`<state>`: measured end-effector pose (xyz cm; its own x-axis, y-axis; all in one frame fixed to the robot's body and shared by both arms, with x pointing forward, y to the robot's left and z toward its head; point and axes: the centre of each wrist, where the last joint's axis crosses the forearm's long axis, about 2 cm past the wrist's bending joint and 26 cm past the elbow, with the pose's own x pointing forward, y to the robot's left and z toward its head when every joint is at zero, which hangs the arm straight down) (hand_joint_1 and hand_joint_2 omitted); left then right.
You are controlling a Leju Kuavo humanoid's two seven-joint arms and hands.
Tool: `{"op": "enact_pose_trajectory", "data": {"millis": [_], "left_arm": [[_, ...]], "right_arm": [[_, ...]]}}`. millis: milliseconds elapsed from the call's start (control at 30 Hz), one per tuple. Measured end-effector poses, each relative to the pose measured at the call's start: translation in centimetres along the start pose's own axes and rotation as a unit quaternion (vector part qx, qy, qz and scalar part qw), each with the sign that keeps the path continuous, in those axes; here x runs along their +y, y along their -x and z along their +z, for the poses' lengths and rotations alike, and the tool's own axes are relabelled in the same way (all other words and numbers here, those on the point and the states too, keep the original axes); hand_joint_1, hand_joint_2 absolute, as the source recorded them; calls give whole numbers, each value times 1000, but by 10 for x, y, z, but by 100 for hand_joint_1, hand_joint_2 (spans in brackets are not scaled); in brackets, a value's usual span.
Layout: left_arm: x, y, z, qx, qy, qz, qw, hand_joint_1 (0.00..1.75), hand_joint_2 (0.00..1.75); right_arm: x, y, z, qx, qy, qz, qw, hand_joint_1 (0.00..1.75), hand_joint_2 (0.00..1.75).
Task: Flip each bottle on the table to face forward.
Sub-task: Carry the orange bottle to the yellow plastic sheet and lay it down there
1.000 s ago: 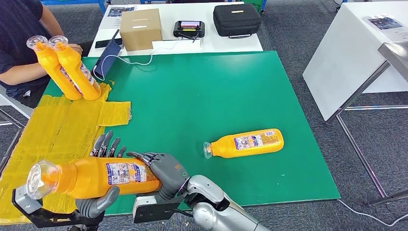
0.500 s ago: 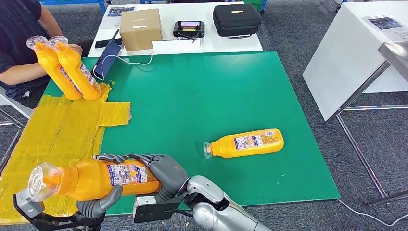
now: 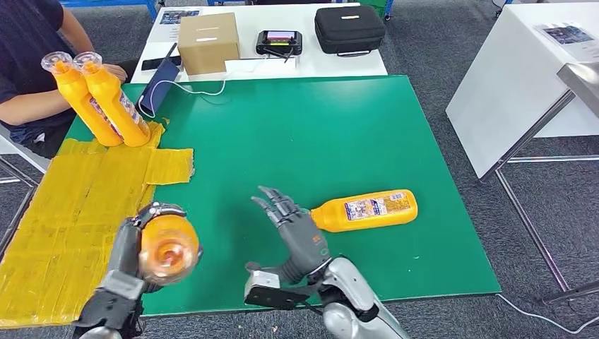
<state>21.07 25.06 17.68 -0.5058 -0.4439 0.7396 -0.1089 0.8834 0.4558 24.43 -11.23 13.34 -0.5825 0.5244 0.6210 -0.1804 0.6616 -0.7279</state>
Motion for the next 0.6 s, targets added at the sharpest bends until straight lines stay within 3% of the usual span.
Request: {"op": "enact_pose_trajectory", "data": {"millis": [67,200,333,433,600], "left_arm": [[3,-1,-10,-5,-13,-90,996,175,175],[4,1,-23,7,-26,-229,973,175,175],[-5,21,-26,45,-3,-371,927,175,175],[-10,42,-23,63,25,-402,913,175,175],[-13,60,-19,83,55,-418,903,175,175]], "right_arm": [[-19,8,7,7,23,10,1000,0,0],[-48,25,18,32,17,23,999,0,175],[-73,44,22,53,0,31,998,0,175],[-87,52,20,58,1,42,997,0,175],[-96,58,19,61,2,52,997,0,175]]}}
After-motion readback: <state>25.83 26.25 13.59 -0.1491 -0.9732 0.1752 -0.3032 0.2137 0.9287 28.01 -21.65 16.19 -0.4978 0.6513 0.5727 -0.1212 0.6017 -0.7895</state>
